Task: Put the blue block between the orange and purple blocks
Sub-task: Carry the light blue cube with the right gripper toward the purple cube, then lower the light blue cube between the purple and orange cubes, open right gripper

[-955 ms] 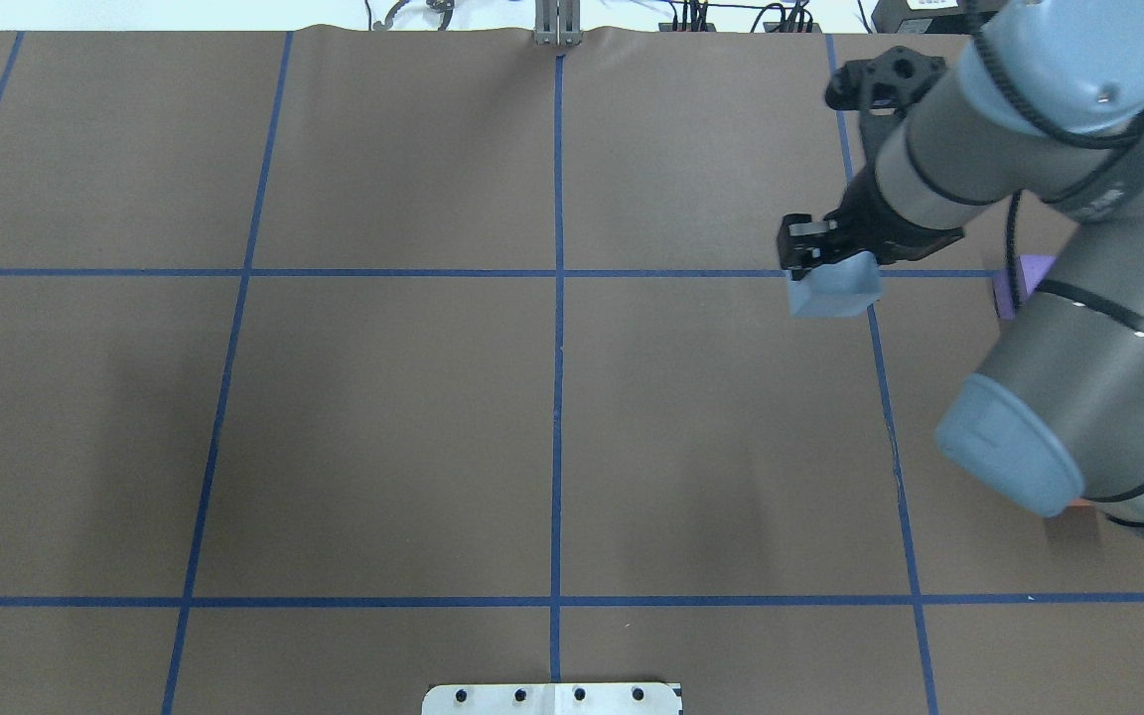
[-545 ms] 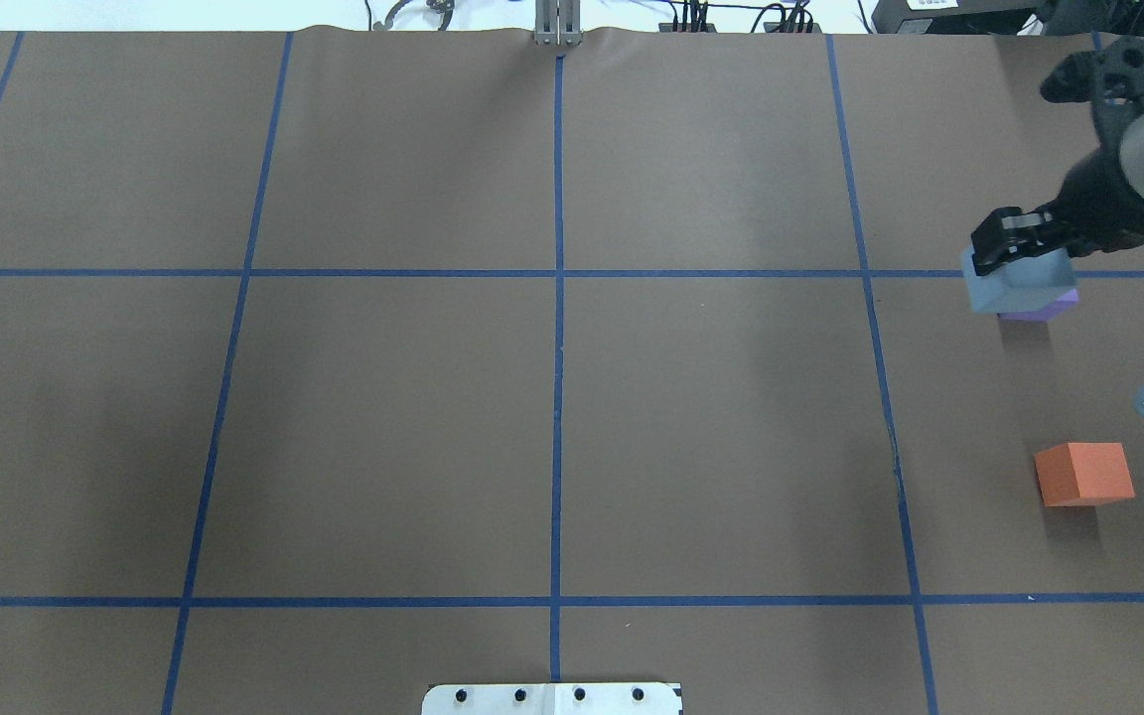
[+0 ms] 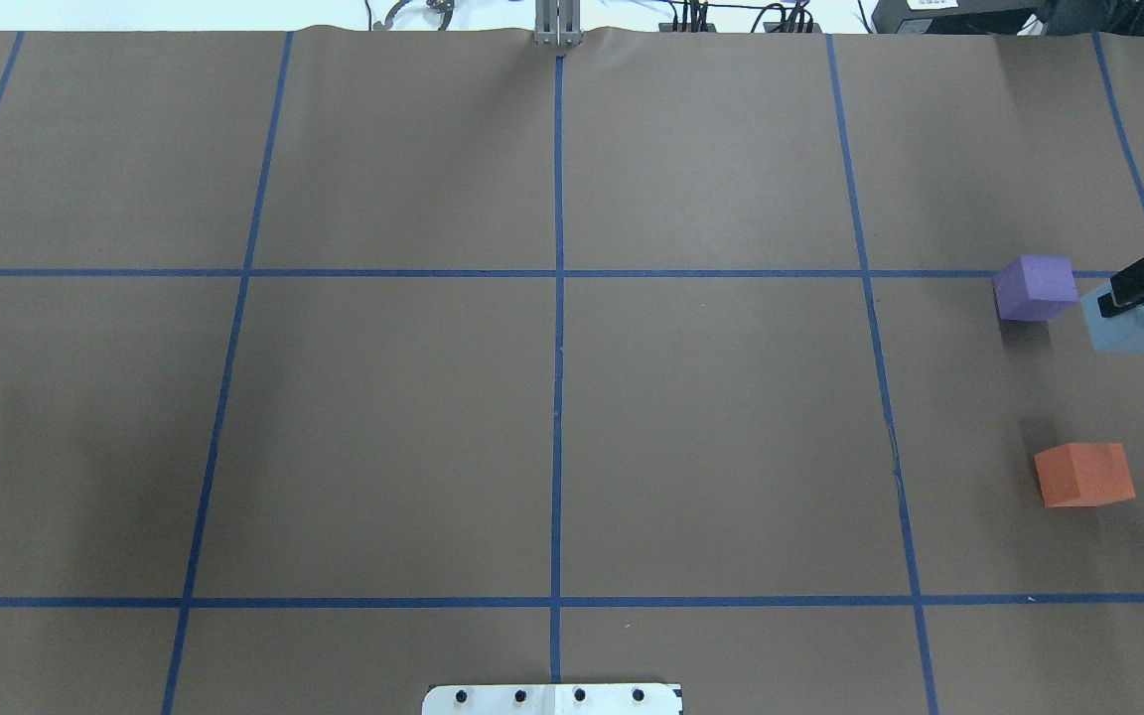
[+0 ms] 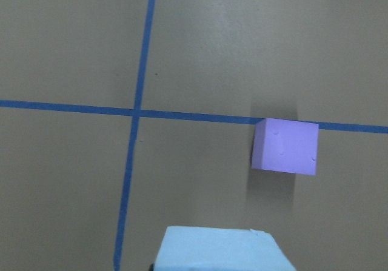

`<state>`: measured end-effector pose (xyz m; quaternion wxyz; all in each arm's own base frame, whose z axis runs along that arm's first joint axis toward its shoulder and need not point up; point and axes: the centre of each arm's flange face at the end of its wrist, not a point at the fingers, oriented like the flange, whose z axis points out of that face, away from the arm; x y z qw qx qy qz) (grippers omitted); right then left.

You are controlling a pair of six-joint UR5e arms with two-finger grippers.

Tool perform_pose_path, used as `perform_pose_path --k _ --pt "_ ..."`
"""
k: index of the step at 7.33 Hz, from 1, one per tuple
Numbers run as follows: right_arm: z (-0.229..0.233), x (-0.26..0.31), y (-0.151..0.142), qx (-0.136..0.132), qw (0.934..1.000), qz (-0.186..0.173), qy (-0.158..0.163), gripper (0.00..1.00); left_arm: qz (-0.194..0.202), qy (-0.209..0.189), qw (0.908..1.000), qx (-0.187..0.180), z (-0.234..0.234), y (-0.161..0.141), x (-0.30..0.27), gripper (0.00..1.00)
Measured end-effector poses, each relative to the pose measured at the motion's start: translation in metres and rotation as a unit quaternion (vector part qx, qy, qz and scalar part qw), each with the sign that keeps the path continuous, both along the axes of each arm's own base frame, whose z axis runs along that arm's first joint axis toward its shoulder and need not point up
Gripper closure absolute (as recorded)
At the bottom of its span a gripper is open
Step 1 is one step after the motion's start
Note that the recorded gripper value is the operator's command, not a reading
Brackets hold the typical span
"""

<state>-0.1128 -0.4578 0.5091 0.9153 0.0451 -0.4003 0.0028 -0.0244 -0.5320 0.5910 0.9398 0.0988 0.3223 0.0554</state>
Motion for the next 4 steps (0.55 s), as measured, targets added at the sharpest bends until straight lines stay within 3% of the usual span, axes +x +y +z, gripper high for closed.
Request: perform_pose_path --k 4 --pt "0.045 -0.03 -0.002 0.006 0.999 -0.018 0.041 1.0 0.002 -0.001 1.0 -0.005 0.005 -0.002 0.002 0.0"
